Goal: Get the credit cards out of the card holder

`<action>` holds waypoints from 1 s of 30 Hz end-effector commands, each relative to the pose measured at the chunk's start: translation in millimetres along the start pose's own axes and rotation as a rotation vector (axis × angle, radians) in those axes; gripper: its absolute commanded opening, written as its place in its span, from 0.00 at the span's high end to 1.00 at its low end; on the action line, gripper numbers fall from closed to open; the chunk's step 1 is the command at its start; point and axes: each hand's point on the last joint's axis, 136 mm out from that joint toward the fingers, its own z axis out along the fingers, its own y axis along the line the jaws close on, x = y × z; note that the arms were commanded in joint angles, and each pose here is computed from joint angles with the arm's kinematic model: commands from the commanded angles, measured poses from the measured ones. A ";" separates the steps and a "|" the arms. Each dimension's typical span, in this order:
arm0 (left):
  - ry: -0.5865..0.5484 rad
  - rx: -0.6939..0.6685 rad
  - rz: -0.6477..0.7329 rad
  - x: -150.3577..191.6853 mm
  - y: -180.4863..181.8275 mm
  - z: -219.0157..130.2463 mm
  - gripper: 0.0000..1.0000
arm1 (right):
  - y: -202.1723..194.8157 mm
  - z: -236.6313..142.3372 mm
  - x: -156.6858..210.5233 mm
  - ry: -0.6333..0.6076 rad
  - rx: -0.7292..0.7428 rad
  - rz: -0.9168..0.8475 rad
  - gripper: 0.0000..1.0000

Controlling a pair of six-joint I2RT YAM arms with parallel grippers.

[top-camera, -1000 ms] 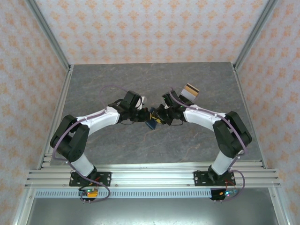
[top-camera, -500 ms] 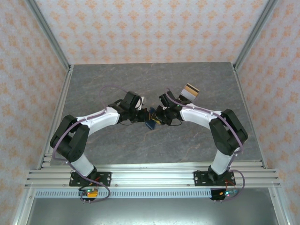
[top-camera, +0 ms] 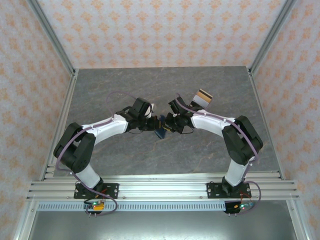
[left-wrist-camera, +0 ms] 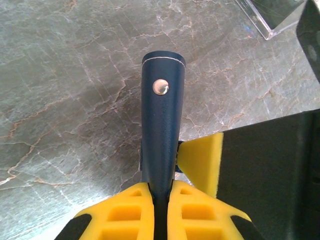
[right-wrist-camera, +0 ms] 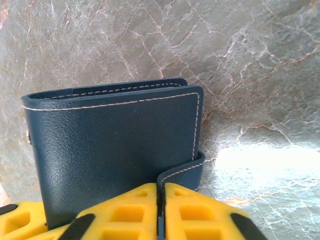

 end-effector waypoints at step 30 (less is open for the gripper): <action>-0.005 -0.269 -0.191 -7.4 44.2 -11.7 0.37 | -25.0 13.3 -2.9 0.005 0.093 -0.030 0.76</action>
